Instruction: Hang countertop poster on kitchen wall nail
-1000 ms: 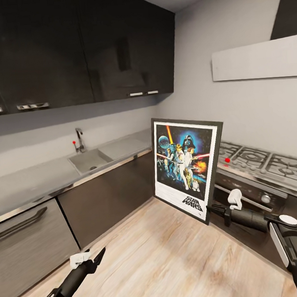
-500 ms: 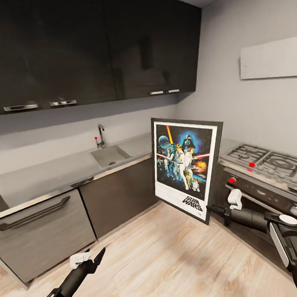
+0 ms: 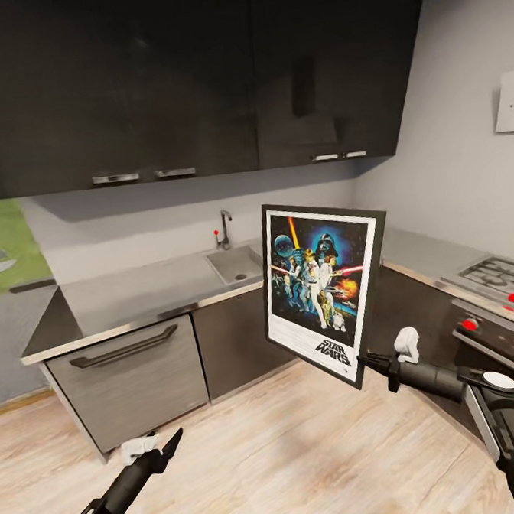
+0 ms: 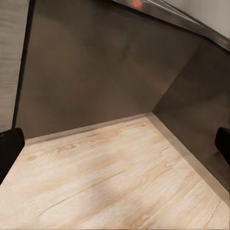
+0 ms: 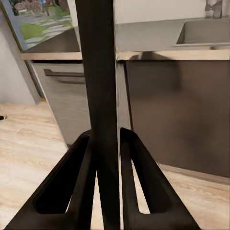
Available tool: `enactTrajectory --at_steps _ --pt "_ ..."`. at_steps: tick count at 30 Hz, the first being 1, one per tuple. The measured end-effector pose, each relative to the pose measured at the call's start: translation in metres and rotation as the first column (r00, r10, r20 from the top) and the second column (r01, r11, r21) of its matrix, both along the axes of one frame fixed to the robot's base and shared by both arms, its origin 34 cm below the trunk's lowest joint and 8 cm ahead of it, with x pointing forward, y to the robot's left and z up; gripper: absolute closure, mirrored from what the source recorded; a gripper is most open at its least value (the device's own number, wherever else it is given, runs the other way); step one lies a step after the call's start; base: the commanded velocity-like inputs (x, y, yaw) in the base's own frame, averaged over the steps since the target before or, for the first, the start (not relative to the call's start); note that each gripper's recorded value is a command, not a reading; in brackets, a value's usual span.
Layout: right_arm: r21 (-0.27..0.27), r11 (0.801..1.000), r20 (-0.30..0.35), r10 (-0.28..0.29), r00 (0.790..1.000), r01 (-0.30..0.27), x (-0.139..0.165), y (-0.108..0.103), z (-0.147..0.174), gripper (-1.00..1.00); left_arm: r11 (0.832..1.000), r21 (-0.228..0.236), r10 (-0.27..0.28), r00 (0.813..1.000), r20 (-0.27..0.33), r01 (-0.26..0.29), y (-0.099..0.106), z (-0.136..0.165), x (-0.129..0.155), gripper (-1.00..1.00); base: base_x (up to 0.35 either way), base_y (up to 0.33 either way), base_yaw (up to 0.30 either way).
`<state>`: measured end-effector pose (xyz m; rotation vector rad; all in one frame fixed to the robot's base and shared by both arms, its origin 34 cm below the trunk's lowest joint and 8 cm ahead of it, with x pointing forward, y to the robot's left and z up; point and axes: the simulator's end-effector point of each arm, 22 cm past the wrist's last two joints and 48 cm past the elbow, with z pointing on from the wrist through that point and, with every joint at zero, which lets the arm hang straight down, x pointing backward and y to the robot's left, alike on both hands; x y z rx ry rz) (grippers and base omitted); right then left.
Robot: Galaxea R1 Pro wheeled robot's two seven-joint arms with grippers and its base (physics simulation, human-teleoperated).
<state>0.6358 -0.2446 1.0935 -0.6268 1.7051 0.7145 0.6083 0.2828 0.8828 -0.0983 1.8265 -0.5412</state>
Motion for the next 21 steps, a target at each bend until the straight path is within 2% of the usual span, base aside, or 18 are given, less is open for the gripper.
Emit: enactTrajectory --at_steps 15,21 --pt "0.000 1.000 -0.003 0.000 1.000 0.000 -0.0004 -0.0001 -0.0010 1.00 1.000 -0.001 0.000 1.000 -0.001 0.000 -0.0001 -0.0002 0.0002 -1.00 -0.045 0.291 0.043" --pt "0.000 1.000 -0.005 0.000 1.000 0.000 -0.0014 0.0000 -0.0025 1.00 1.000 -0.001 0.000 1.000 -0.001 0.000 0.0000 -0.0002 0.0002 -1.00 -0.141 0.271 0.209"
